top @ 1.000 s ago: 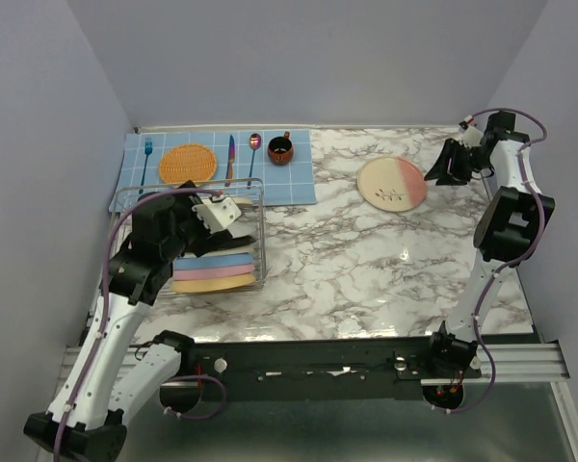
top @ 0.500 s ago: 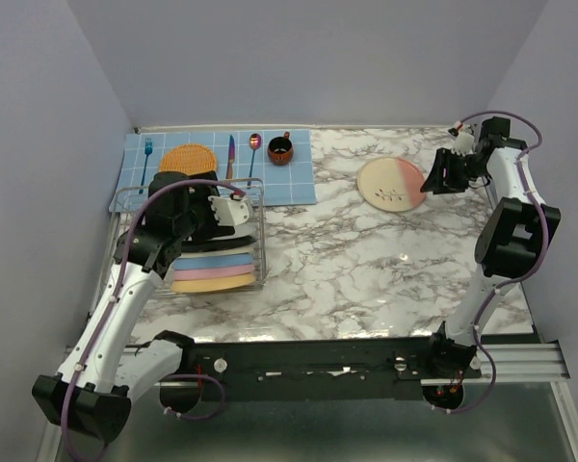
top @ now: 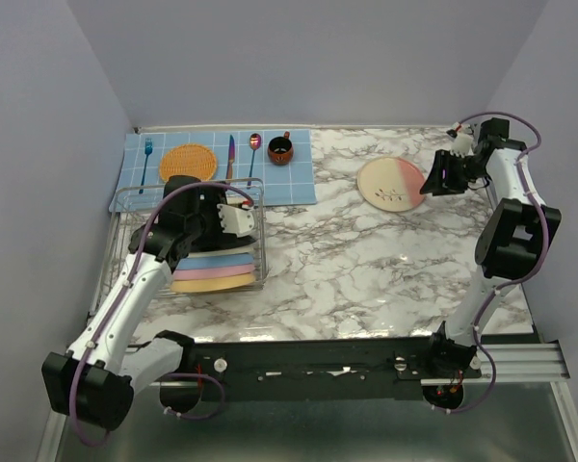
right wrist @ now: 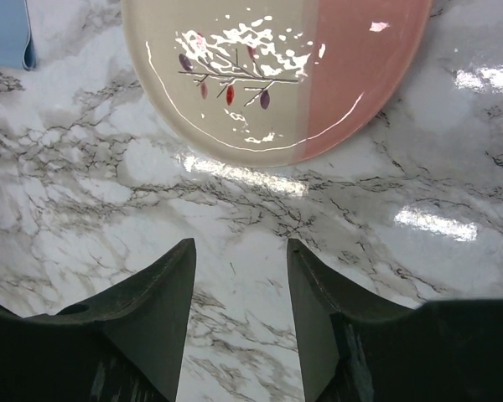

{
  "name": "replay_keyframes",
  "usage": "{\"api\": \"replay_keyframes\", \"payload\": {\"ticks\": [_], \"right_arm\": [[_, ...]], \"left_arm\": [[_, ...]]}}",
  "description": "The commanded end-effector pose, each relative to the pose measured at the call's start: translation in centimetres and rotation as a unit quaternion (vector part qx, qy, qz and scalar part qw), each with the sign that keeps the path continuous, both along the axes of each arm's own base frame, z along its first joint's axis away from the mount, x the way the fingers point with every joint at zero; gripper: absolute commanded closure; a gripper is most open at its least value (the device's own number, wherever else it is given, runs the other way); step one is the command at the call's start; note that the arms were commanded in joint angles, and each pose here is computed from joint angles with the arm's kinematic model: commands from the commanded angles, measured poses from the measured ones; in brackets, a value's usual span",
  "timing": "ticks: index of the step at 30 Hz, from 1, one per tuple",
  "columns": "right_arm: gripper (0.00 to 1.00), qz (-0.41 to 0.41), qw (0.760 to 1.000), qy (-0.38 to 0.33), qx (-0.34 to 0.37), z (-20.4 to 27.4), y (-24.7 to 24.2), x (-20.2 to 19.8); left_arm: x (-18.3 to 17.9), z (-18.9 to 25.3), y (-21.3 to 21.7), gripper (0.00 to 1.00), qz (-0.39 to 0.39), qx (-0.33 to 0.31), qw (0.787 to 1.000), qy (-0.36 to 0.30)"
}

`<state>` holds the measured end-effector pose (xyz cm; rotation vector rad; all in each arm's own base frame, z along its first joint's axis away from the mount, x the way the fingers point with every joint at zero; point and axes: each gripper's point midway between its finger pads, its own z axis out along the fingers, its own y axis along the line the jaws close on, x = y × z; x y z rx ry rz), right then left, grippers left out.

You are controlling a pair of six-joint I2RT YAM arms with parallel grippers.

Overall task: Unload the plates from the dish rack
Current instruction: Place the plate at the center of the board, then unload the plate from the dish rack.

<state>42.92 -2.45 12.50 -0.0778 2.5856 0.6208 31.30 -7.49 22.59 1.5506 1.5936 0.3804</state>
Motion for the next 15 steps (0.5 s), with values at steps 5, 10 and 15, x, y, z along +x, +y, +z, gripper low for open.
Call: {"api": "replay_keyframes", "payload": {"ticks": [5, 10, 15], "right_arm": [[0.44, 0.015, 1.000, -0.021, -0.006, 1.9, 0.3, -1.4], [0.44, 0.020, 1.000, -0.020, 0.002, 2.1, 0.7, -1.9], [0.44, 0.019, 1.000, -0.020, 0.003, 2.1, 0.8, -2.0]], "left_arm": [[2.8, -0.6, -0.5, 0.07, -0.003, 0.001, 1.000, -0.005], [3.6, -1.1, -0.4, 0.09, -0.001, 0.006, 1.000, 0.000], [3.9, -1.8, -0.1, 0.23, -0.001, 0.015, 1.000, 0.008]]}}
